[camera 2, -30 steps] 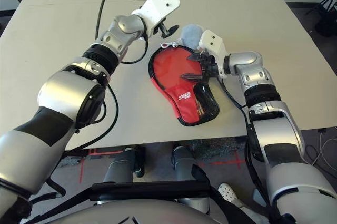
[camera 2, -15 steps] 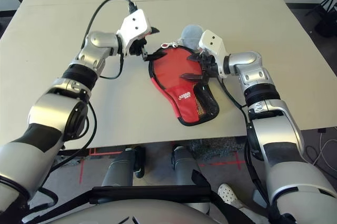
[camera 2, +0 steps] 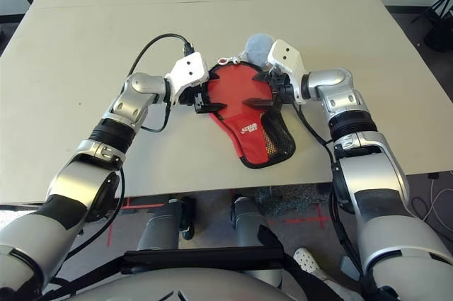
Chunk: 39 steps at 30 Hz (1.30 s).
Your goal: Store the ping-pong paddle in its case and zip it.
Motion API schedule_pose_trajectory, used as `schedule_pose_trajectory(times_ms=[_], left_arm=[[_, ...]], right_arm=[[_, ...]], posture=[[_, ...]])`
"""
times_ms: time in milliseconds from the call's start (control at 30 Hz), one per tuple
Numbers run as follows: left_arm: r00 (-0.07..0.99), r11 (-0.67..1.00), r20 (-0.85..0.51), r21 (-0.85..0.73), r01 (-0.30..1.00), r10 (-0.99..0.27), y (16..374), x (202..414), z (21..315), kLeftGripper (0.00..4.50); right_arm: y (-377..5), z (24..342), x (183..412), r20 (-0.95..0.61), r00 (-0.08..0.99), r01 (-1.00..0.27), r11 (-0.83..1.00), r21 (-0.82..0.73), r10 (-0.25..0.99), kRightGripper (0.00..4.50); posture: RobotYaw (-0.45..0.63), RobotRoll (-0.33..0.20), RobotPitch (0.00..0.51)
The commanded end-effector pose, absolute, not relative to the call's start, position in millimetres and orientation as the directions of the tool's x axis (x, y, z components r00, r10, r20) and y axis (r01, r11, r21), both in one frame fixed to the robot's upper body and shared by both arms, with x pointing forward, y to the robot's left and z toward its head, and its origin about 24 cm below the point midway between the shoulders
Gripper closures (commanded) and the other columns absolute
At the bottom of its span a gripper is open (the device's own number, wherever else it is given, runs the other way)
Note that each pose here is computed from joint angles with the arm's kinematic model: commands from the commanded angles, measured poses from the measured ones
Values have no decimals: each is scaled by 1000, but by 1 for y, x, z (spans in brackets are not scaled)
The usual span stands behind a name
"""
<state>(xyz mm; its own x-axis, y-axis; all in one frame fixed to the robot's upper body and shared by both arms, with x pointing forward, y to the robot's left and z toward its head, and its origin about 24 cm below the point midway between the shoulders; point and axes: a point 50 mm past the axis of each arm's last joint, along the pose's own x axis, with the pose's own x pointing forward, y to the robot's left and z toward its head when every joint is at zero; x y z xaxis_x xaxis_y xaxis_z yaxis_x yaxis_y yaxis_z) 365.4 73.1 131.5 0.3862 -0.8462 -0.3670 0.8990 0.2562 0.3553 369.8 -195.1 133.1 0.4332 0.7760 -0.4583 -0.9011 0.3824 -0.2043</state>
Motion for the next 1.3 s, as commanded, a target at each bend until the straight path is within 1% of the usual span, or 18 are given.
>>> schedule_pose_trajectory(times_ms=[33,233,267,400,600,767,900,1033,1100,1300], left_arm=[[366,250,-448,297,922,-816,73,360,108,20],[322,230,-511,235,944,-797,74,354,95,20],[314,230,-514,222,948,-798,74,353,94,20],[261,219,-549,143,965,-794,73,349,89,20],[214,210,-583,75,975,-784,72,343,83,20],[213,219,-590,62,974,-779,72,340,81,20],[214,223,-592,60,973,-777,72,340,79,20],[219,226,-592,63,972,-776,72,339,78,20],[220,226,-591,65,972,-776,71,339,78,20],[224,227,-588,69,971,-777,70,338,78,20]], right_arm=[[-212,102,360,-599,399,-904,408,-129,694,0],[-217,122,365,-564,416,-899,418,-133,714,0],[-218,127,365,-558,414,-900,414,-134,719,0],[-221,154,369,-517,412,-906,398,-145,751,0],[-221,190,371,-440,398,-917,361,-170,805,0],[-223,219,377,-347,467,-884,416,-215,813,0],[-223,240,385,-246,555,-830,506,-235,795,0],[-227,240,395,-227,686,-727,634,-263,692,0],[-229,233,399,-246,734,-679,683,-270,633,0],[-228,210,404,-298,782,-616,753,-232,547,0]], posture=[[-45,0,223],[-45,0,223],[-61,0,223],[-66,0,223],[-72,0,219],[-75,0,217],[-78,0,218],[-76,0,220],[-75,0,222],[-63,0,229]])
